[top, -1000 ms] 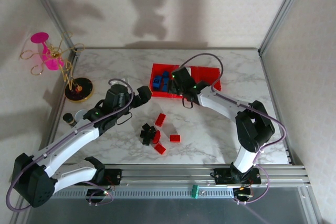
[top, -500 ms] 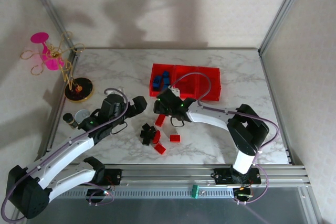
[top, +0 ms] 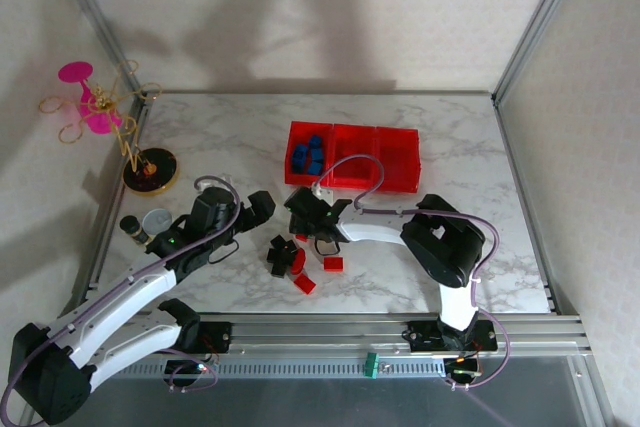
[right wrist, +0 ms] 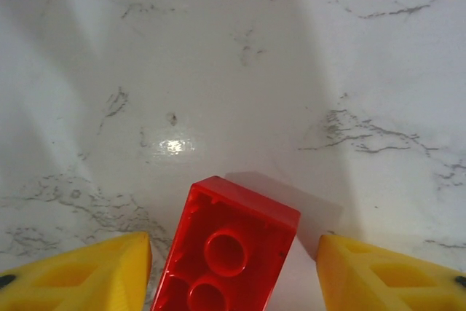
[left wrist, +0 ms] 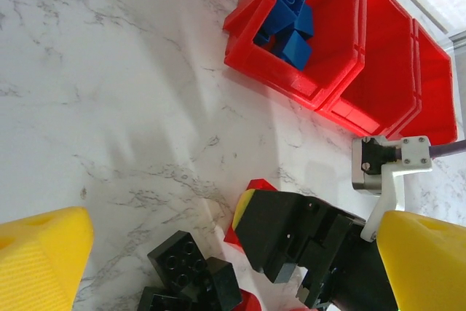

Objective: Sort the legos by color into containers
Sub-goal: Pick up the lego from the center of the table.

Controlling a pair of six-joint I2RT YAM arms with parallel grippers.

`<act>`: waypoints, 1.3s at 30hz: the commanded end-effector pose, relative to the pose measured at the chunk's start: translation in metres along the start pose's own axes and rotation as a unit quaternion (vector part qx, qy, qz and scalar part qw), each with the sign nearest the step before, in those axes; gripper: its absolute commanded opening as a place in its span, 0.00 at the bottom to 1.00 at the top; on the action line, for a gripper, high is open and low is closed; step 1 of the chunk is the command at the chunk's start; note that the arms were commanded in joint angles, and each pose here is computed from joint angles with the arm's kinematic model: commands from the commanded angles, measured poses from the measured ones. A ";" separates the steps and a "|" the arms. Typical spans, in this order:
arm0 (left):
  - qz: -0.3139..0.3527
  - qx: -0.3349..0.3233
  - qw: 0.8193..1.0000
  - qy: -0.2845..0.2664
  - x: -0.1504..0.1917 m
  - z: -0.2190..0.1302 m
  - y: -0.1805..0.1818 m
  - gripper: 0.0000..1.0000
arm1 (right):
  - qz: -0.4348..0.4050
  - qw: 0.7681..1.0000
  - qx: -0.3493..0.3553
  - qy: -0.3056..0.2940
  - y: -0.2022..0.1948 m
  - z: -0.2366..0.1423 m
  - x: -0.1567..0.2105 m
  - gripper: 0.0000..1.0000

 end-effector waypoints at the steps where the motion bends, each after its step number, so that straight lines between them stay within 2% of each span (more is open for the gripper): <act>1: -0.008 -0.011 1.000 -0.003 0.001 0.000 0.005 1.00 | -0.012 1.000 0.016 -0.015 0.000 0.004 0.002 0.58; 4: -0.008 -0.011 1.000 -0.001 0.001 0.000 0.005 1.00 | -0.023 0.999 0.028 -0.018 -0.004 0.004 0.004 0.55; 11: -0.009 -0.009 1.000 -0.003 0.000 -0.001 0.004 1.00 | -0.049 0.997 0.053 -0.036 -0.017 -0.006 0.002 0.40; 17: -0.011 -0.006 1.000 -0.003 0.000 0.000 0.002 1.00 | -0.057 0.996 0.047 -0.041 -0.013 -0.009 0.000 0.32; 25: -0.006 0.004 1.000 -0.011 -0.009 -0.005 -0.004 1.00 | -0.057 0.996 0.023 -0.067 -0.002 -0.036 -0.018 0.28; 32: -0.002 0.030 0.999 -0.014 -0.020 -0.006 -0.019 1.00 | -0.041 0.993 0.016 -0.108 -0.010 -0.063 -0.066 0.29; 39: 0.004 0.051 0.999 -0.009 -0.030 0.001 -0.035 1.00 | -0.024 0.989 0.015 -0.142 -0.023 -0.071 -0.125 0.28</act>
Point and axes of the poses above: each hand's point on the last joint's axis, 136 mm out from that joint toward the fingers, its own z axis out along the fingers, its own y axis along the line the jaws close on, x = y × z, the point moved 7 cm from there along -z, back along the fingers, and after that the axes turned 13 degrees about z, right-handed, at the moved point
